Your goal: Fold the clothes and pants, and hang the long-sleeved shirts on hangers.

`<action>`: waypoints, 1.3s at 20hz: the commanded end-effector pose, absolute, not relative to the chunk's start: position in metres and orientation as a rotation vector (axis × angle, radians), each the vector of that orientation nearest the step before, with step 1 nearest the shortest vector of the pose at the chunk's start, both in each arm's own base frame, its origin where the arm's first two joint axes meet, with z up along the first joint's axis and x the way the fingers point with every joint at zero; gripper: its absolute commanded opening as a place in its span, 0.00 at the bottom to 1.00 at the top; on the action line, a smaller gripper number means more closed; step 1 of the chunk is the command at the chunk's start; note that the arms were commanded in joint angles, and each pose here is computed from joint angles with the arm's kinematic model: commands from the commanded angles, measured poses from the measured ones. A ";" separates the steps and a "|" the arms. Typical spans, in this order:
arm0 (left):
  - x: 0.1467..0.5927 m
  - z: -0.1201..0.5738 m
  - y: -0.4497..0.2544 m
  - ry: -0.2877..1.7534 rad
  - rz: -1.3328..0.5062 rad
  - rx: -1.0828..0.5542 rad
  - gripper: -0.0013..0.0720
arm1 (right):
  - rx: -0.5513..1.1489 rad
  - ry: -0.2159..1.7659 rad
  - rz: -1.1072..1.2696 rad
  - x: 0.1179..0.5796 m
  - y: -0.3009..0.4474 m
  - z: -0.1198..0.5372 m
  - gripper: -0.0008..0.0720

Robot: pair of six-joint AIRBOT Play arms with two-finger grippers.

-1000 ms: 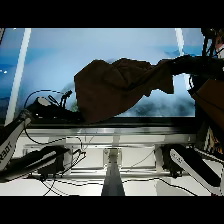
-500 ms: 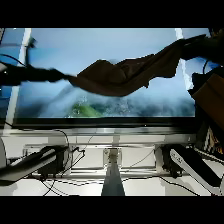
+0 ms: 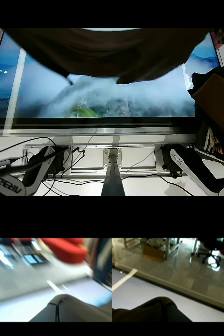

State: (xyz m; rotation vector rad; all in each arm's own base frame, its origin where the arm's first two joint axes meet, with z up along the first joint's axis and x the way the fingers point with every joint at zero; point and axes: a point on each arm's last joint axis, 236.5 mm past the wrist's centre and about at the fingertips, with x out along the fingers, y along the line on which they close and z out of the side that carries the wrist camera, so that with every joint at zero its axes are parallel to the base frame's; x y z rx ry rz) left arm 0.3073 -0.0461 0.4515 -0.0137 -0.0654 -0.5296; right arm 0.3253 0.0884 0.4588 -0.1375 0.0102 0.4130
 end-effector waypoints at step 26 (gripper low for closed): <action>0.585 0.010 -0.012 0.739 -0.277 0.037 0.03 | 0.199 0.898 0.266 0.569 0.049 0.026 0.03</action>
